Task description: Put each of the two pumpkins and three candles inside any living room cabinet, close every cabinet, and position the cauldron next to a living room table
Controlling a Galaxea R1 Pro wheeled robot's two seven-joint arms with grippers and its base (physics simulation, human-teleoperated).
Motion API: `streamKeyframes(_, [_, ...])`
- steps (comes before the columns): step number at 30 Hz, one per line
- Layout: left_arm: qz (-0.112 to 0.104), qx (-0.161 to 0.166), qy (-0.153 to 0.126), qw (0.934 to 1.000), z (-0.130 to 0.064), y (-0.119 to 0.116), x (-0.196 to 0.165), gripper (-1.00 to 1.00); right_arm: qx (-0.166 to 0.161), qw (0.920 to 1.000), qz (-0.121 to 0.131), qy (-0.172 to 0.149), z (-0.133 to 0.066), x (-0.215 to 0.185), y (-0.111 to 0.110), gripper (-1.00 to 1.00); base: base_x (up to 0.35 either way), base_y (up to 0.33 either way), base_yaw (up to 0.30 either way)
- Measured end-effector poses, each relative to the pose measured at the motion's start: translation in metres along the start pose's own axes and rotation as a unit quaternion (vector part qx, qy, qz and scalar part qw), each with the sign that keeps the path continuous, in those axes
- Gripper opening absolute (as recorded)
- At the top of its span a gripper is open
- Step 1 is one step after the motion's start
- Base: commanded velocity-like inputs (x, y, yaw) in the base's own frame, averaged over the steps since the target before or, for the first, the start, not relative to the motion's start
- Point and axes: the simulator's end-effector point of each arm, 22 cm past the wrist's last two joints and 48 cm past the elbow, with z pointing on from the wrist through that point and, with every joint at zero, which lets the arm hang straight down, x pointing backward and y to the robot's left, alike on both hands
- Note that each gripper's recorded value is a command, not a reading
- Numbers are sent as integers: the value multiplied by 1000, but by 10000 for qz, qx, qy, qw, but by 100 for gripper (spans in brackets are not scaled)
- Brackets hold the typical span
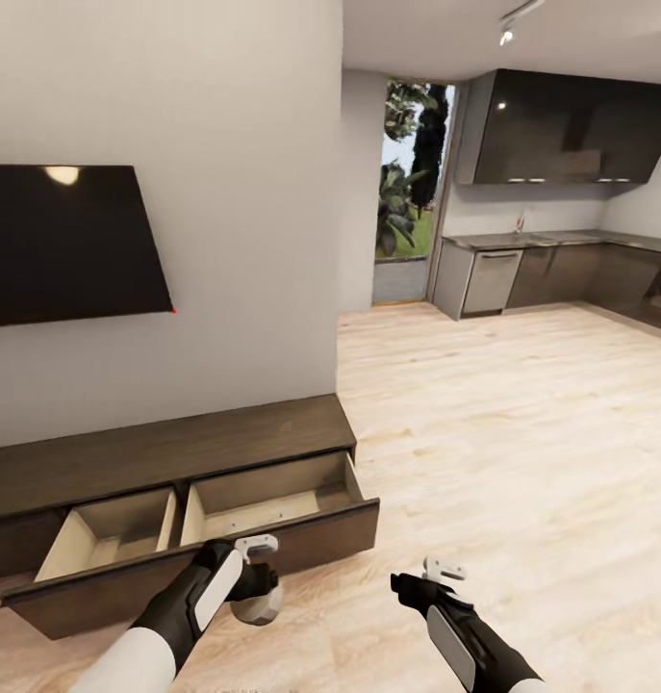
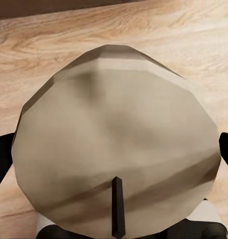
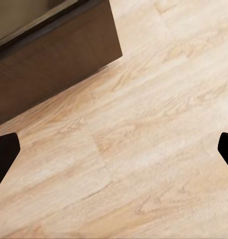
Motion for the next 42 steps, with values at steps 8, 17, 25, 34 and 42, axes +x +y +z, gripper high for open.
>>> streamKeyframes(8, [-7, -1, 56, 10000, -4, -1, 4, -100, -17, 9999, 35, 114, -5, 5, 0, 100, 0, 0, 59])
streamKeyframes(17, [6, -22, 120, 9999, -1, 1, 8, -100, -13, 9998, 58, 214, -4, 12, -1, 100, 1, 0, 1])
streamKeyframes(25, [16, -40, 180, 9998, 4, 2, 13, -100, 6, 9996, 22, 266, -1, 18, -2, 100, 108, -165, 0])
streamKeyframes(34, [16, -54, 252, 9997, 10, 3, 18, -100, 33, 9994, 23, 331, 2, 25, -5, 100, 139, -272, 0])
streamKeyframes(42, [9, -62, 318, 9995, 14, 5, 23, -100, 48, 9992, 24, 391, 5, 31, -6, 100, 177, -225, 0])
